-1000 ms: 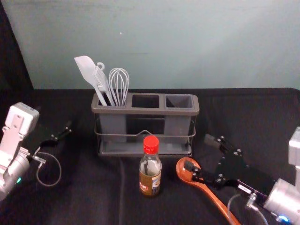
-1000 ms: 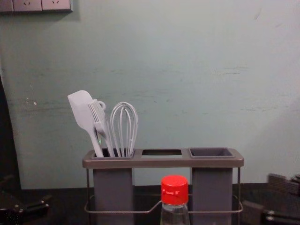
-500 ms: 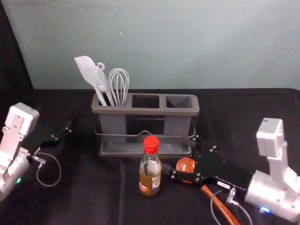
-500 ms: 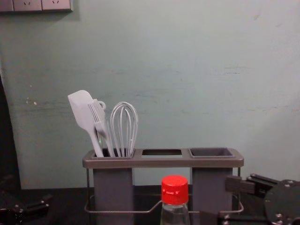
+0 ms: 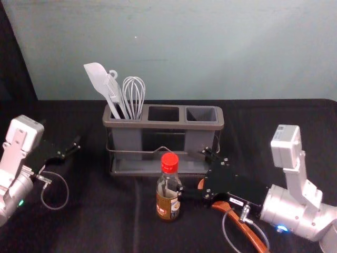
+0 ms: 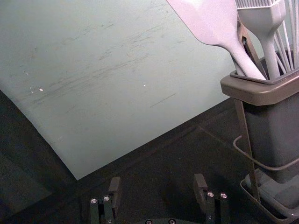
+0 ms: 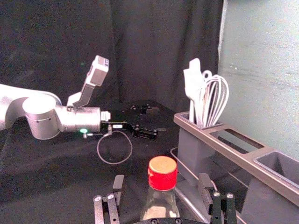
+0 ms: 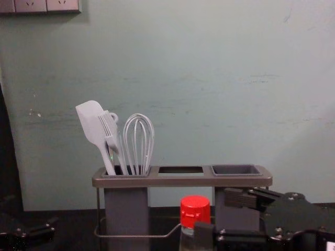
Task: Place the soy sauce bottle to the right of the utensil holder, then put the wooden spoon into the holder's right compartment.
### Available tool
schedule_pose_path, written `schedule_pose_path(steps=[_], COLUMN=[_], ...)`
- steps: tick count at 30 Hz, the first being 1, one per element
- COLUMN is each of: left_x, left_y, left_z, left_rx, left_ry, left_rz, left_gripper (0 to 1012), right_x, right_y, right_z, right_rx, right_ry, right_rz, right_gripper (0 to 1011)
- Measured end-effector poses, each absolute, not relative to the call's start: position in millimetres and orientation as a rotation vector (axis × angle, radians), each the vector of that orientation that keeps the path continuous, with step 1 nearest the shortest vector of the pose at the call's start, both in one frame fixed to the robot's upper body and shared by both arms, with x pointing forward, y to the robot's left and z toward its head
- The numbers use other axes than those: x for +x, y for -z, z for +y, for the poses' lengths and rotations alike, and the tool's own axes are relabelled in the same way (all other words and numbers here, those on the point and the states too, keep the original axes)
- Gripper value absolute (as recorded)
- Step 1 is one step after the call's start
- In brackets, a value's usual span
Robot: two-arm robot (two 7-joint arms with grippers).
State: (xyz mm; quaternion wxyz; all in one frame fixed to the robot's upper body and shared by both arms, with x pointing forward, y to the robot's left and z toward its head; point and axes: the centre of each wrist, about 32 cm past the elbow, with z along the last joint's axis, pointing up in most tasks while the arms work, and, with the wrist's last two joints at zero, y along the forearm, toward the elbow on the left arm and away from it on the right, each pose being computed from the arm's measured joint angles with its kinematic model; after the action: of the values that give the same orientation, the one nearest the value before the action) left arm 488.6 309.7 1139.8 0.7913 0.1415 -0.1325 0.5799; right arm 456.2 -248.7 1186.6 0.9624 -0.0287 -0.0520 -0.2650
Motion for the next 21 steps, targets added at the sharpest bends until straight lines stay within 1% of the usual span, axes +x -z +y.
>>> schedule_pose_path(steps=[13,21], left_x=[489,489], left_y=[-1140,-1140], left_z=[310,310], left_rx=[0.304,0.304], left_ry=[-1.248,-1.248], left_rz=[-0.285,-0.285], left_gripper=[1012,1011], right_x=[473,475], right_y=[-1179,-1178], right_z=[-232,-230], right_rx=[-0.041,-0.038], right_ry=[0.513,0.509], right_rz=[-0.071,-0.068], right_gripper=[1002,1002])
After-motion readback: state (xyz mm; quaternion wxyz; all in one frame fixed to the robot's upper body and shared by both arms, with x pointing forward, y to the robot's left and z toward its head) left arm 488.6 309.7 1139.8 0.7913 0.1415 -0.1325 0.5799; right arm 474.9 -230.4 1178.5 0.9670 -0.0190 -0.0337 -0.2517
